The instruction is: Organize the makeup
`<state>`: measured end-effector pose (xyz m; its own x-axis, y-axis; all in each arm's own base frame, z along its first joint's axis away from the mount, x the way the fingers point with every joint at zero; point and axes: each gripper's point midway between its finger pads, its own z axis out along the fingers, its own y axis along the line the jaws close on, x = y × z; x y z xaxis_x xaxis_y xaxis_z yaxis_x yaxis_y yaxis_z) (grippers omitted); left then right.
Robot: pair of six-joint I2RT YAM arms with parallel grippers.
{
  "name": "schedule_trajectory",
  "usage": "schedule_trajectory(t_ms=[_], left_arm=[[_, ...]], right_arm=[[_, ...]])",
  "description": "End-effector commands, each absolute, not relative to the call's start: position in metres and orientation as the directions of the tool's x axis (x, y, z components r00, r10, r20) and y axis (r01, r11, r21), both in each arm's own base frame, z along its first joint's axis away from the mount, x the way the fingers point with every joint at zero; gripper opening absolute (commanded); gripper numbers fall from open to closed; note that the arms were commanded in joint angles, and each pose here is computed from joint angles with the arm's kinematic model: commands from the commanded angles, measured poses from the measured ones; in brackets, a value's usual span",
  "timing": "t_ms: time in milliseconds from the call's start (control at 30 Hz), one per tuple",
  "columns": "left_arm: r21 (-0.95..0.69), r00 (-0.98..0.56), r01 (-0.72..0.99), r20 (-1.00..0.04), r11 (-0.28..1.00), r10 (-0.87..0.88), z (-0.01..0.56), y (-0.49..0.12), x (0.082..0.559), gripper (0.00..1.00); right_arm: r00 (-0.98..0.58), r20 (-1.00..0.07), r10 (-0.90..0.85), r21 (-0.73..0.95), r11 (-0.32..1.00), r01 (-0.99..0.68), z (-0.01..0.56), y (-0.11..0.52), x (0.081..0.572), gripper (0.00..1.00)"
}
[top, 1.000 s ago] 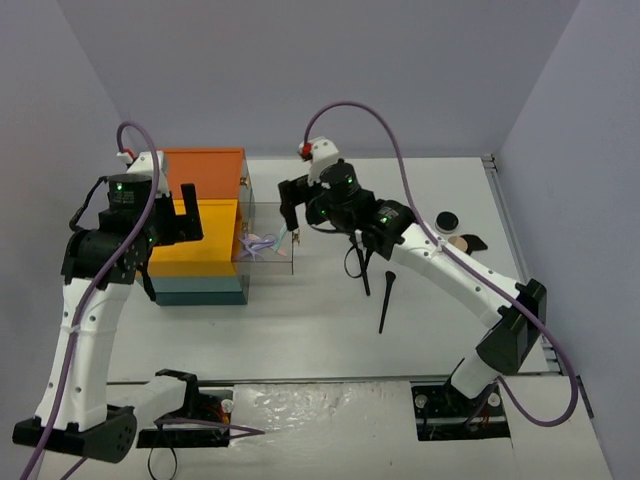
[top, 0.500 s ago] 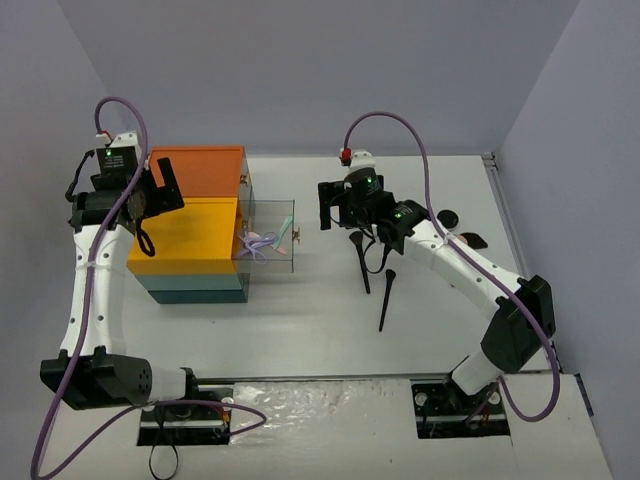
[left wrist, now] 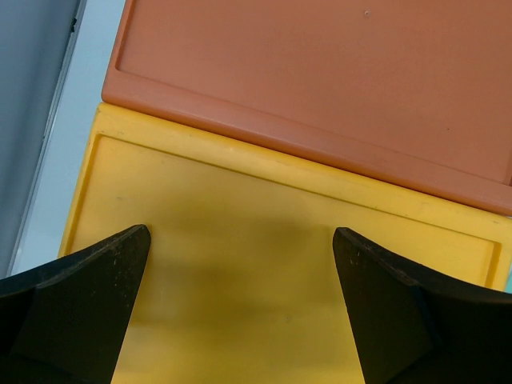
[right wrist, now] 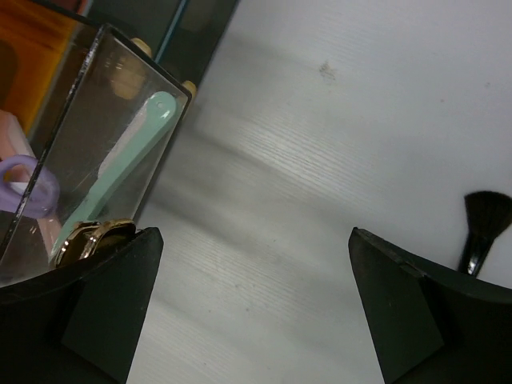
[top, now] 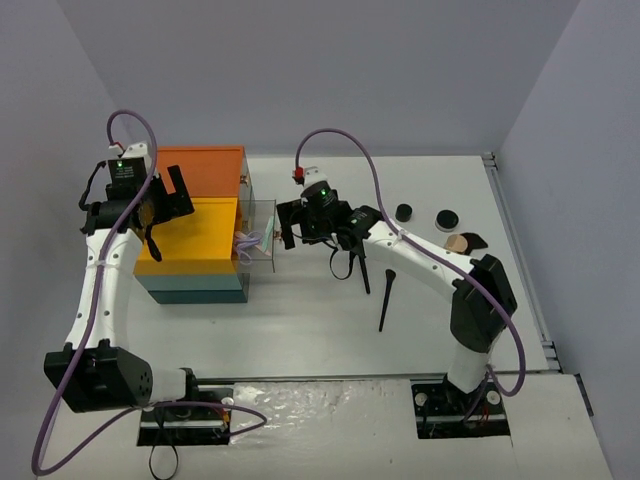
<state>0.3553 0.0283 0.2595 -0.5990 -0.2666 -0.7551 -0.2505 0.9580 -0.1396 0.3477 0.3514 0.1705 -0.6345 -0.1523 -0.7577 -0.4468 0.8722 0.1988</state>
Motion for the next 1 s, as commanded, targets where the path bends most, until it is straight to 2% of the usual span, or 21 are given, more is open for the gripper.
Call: schedule_trajectory(t_ms=[0, 333, 633, 767, 967], left_arm=[[-0.211, -0.595, -0.230, -0.742, 0.950, -0.309, 0.255, 0.015, 0.352, 0.97], [-0.243, -0.601, -0.213, -0.732, 0.946, -0.323, 0.249, 0.007, 0.344, 0.97], [-0.256, -0.594, -0.197, -0.737, 0.946, -0.323, 0.254, 0.003, 0.341, 0.97], [-0.253, -0.584, -0.186, -0.748, 0.949, -0.314, 0.263, 0.002, 0.340, 0.97], [-0.197, -0.548, -0.125, -0.803, 0.972, -0.233, 0.301, -0.013, 0.339, 0.97]], right_arm=[[-0.548, -0.833, -0.068, 0.275, 0.810, -0.518, 0.224, 0.393, 0.358, 1.00], [-0.542, -0.840, -0.023, 0.389, 0.670, -0.632, 0.241, 0.456, 0.353, 1.00], [-0.544, -0.839, -0.025, 0.424, 0.597, -0.681, 0.242, 0.487, 0.342, 1.00], [-0.525, -0.851, -0.004, 0.410, 0.620, -0.669, 0.251, 0.480, 0.346, 1.00], [-0.468, -0.880, 0.074, 0.368, 0.731, -0.575, 0.278, 0.424, 0.362, 1.00]])
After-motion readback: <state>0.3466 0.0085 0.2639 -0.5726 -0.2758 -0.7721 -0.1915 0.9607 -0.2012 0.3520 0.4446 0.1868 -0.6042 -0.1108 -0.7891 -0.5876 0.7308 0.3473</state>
